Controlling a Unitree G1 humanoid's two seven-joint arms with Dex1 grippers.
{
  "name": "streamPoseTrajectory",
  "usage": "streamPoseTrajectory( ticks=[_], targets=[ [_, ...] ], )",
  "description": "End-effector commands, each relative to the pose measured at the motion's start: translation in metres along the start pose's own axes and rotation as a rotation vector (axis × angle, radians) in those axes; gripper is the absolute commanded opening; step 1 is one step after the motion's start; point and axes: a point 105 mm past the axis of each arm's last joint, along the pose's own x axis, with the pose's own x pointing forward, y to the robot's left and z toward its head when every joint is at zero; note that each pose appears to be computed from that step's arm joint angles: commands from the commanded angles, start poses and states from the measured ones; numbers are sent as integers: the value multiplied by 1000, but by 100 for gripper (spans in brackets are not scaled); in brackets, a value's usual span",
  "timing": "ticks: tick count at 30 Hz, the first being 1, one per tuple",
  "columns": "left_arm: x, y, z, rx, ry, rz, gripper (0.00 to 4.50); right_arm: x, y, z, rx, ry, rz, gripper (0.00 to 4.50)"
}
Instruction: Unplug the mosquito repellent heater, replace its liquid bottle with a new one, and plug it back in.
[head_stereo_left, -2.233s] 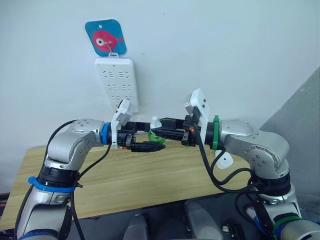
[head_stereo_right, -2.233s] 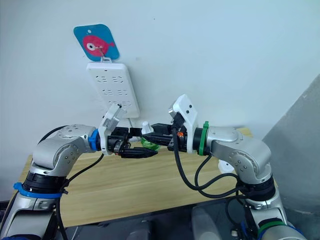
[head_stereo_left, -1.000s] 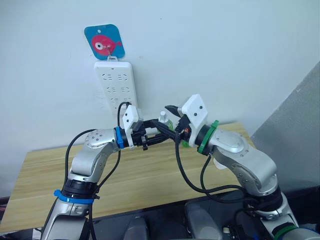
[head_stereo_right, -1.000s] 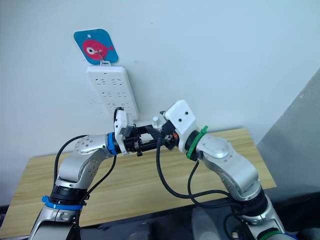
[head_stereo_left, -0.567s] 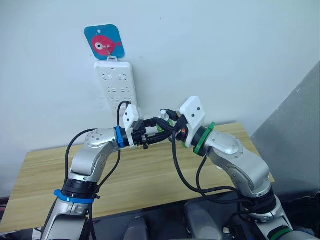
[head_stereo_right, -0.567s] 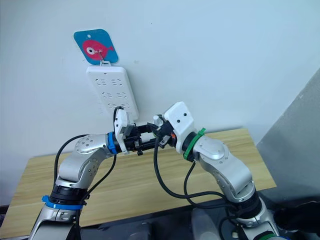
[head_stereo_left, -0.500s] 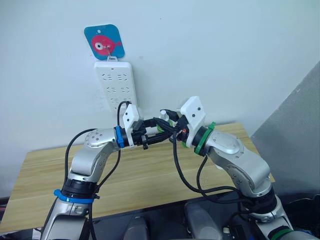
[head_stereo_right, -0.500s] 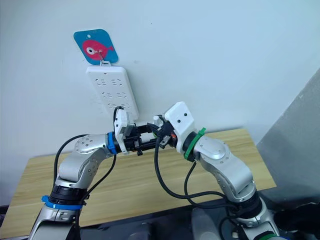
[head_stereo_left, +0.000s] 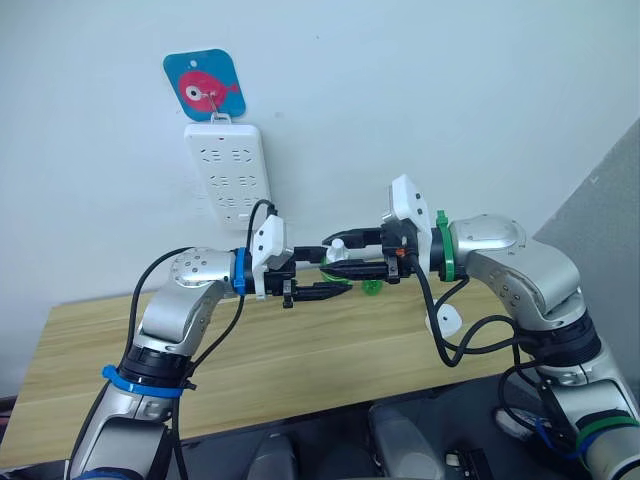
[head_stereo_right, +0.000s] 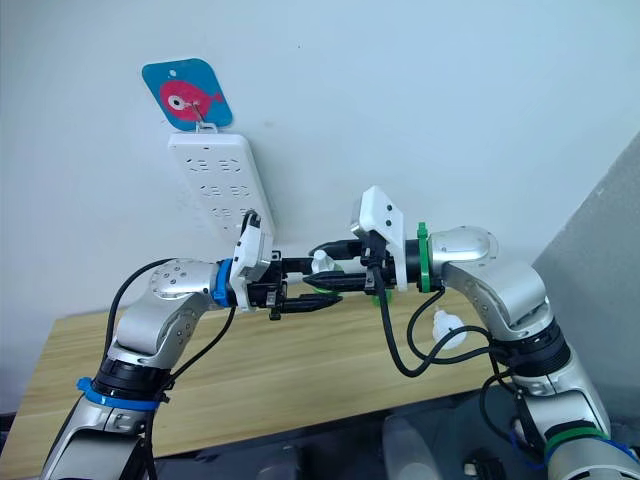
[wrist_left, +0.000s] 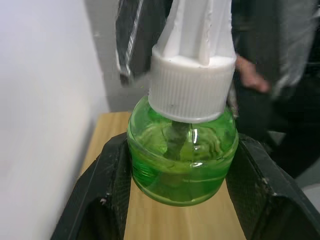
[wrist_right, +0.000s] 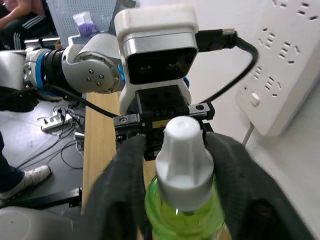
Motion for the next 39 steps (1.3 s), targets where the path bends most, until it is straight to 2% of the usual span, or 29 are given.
streamPoseTrajectory(
  ticks=[1, 7, 13, 21, 31, 34, 38, 39],
  targets=[
    [-1, 4, 4, 15, -35, 79, 229, -8, -3, 24, -67, -107, -165, 320],
    [6, 10, 1, 16, -78, 229, 229, -14, 9, 21, -114, -144, -433, 320],
    [13, 19, 4, 94, -153, 417, 229, -5, 7, 14, -89, -172, -588, 320],
    [18, 17, 6, 114, -192, 520, 229, 13, 2, 1, -82, -161, -658, 320],
    [18, 14, 9, 121, -192, 498, 229, 23, 0, -6, -34, -178, -674, 320],
    [19, 13, 10, 119, -191, 485, 229, 25, 0, -6, -30, -183, -672, 260],
    [15, 13, 9, 111, -176, 463, 229, 23, -2, -4, -43, -195, -668, 116],
    [14, 13, 9, 107, -171, 456, 229, 23, -2, -4, -48, -196, -663, 109]
  ],
)
